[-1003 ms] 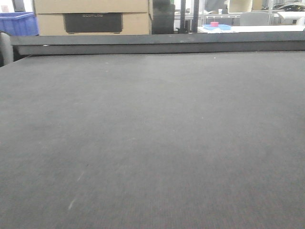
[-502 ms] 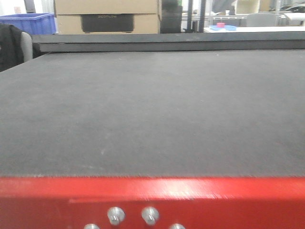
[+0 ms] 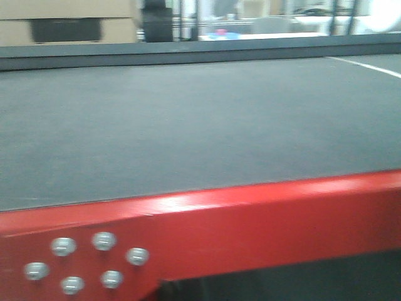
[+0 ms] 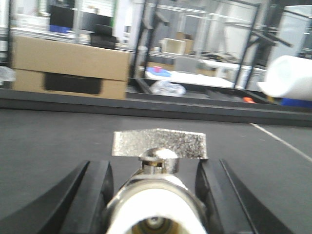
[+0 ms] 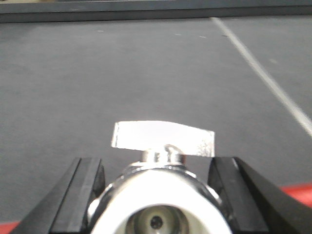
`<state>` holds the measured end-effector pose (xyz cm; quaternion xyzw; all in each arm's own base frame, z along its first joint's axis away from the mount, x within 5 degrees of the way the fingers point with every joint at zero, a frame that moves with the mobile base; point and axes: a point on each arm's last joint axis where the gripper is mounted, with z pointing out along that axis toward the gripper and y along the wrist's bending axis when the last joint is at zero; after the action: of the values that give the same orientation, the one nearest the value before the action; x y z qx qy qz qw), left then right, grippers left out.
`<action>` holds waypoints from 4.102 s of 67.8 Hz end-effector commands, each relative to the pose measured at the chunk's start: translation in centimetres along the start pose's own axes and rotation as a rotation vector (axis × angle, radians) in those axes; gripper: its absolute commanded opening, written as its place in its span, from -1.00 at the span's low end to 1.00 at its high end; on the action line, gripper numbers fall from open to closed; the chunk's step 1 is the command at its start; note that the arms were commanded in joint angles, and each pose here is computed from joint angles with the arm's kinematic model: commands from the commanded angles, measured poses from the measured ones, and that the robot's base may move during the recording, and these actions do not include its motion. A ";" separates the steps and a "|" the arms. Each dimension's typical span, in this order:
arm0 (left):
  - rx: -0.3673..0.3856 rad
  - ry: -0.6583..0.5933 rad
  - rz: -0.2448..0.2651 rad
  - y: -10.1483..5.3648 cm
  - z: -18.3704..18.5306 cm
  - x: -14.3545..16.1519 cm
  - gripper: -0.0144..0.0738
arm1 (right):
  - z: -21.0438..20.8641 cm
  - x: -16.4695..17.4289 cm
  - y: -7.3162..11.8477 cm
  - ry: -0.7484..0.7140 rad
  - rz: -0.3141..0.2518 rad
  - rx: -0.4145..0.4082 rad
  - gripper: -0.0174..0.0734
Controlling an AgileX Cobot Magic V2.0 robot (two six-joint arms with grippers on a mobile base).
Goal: Place valve from conveyor to right shelf box
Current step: 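Drive the base to the steel shelf of blue bins, holding valves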
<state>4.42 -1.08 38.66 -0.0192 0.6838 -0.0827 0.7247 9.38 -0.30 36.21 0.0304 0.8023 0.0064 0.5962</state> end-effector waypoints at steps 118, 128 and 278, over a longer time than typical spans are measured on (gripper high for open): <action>-0.002 -0.058 -0.008 0.0 -0.3 -0.6 -0.92 | -0.6 -1.1 0.0 -0.104 -0.013 0.009 -0.97; -0.002 -0.058 -0.008 0.0 -0.3 -0.6 -0.92 | -0.6 -1.1 0.0 -0.104 -0.013 0.009 -0.97; -0.002 -0.058 -0.008 0.0 -0.3 -0.6 -0.92 | -0.6 -1.1 0.0 -0.104 -0.013 0.009 -0.97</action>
<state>4.37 -1.08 38.67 -0.0186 0.6832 -0.0824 0.7253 9.28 -0.29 36.23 0.0302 0.8016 0.0064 0.5971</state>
